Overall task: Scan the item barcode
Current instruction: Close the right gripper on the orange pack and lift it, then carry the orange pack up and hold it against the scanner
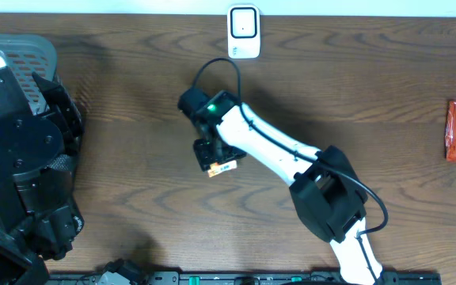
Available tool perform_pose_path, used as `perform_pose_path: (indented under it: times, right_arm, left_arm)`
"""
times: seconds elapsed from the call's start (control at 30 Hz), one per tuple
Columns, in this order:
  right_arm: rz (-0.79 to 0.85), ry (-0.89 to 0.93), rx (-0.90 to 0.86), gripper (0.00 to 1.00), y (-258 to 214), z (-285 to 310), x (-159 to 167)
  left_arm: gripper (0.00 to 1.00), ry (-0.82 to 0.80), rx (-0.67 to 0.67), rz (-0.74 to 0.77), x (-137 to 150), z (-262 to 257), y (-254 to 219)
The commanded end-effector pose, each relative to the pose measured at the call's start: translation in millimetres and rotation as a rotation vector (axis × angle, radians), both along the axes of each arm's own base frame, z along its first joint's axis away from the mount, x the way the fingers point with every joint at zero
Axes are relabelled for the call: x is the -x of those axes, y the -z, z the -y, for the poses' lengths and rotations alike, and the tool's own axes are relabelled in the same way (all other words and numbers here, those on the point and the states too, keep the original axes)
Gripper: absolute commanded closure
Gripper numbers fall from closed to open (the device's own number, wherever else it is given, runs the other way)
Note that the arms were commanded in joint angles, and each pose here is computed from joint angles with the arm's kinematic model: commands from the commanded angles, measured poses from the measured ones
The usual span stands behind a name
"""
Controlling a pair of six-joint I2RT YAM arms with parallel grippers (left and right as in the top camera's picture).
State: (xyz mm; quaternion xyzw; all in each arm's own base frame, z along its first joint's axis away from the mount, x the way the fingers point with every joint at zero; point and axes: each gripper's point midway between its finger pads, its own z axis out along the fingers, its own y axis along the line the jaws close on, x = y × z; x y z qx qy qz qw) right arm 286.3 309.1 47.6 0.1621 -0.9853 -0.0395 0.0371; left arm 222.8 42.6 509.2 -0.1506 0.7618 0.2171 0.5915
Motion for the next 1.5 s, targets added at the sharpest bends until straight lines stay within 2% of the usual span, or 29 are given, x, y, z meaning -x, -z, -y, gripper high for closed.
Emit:
perform_pose_path:
  times: [0.0,0.3,0.77,1.17,1.3,1.47]
  right_arm:
    - [-0.061,0.061,-0.043,0.35,-6,5,-3]
    - [-0.251,0.067,-0.098,0.35,-16,34,9]
    - [-0.275,0.215,-0.107,0.36,-16,83,-24]
    - [-0.163,0.259,-0.185,0.40,-19,95,-67]
    - [-0.083,0.265,-0.231,0.41,-40,93,-92]
    - [0.093,0.239,-0.299,0.42,-88,88,-133]
  left_arm:
    - [0.14,-0.011,0.004,0.008,2,-3,-1]
    - [0.14,-0.011,0.004,0.008,2,-3,-1]
    - [0.14,-0.011,0.004,0.008,2,-3,-1]
    - [0.14,-0.011,0.004,0.008,2,-3,-1]
    - [0.14,-0.011,0.004,0.008,2,-3,-1]
    - [0.14,-0.011,0.004,0.008,2,-3,-1]
